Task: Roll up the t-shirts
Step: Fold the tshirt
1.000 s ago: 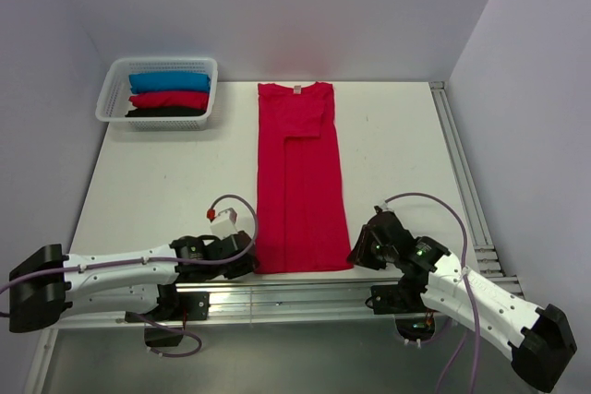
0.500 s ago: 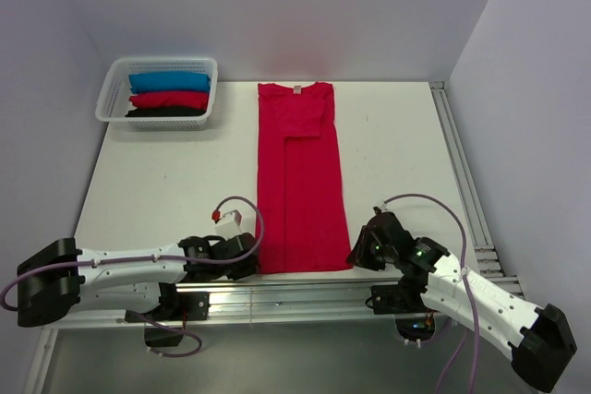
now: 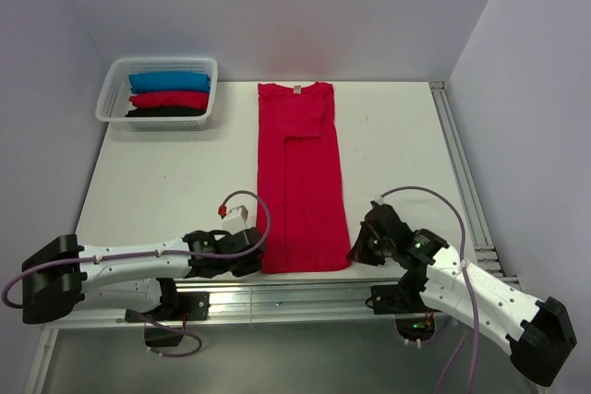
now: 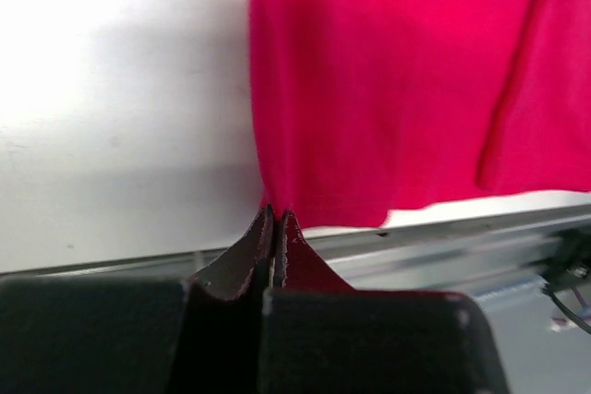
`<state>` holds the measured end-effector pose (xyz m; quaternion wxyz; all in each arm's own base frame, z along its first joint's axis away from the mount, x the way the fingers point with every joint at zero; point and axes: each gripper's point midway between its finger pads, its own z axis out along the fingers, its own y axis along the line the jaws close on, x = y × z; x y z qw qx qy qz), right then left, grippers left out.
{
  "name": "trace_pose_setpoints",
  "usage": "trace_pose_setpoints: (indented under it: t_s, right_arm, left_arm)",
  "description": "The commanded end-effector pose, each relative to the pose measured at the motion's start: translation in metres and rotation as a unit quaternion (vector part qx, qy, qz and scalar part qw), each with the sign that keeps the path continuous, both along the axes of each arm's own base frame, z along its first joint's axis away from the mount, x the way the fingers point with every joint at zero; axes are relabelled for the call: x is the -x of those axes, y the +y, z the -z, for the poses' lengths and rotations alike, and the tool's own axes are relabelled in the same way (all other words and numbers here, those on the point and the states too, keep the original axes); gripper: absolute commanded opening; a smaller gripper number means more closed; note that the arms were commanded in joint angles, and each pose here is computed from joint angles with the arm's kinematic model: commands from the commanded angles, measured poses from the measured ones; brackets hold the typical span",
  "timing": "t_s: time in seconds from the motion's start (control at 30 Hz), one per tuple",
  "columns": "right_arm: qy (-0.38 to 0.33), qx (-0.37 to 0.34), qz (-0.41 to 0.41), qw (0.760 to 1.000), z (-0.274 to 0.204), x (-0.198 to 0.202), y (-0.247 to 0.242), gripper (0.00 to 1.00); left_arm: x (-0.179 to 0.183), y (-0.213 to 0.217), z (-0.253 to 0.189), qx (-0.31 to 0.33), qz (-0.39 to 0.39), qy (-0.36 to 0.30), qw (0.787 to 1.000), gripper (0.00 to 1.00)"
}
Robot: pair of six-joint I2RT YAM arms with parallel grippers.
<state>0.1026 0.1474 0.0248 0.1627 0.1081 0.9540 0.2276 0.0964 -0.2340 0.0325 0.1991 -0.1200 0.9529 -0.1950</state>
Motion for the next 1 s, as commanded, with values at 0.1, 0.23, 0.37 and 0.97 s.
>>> trace_pose_setpoints:
  t_s: [0.1, 0.23, 0.37, 0.97]
  right_arm:
    - [-0.018, -0.011, -0.025, 0.999, -0.026, -0.008, 0.011, 0.00]
    - [-0.027, -0.013, -0.030, 0.999, -0.037, -0.014, 0.016, 0.00]
    - [-0.038, -0.008, -0.033, 0.999, -0.046, -0.022, 0.018, 0.00]
    - [-0.109, 0.003, -0.020, 0.994, -0.095, -0.100, 0.008, 0.00]
  left_arm:
    - [-0.006, -0.010, -0.023, 0.019, 0.018, 0.009, 1.000, 0.00]
    - [-0.015, -0.012, -0.032, 0.025, 0.017, 0.006, 1.000, 0.00]
    - [-0.024, -0.011, -0.043, 0.024, 0.017, -0.004, 1.000, 0.00]
    - [-0.103, -0.010, -0.083, -0.003, -0.004, -0.067, 0.998, 0.00]
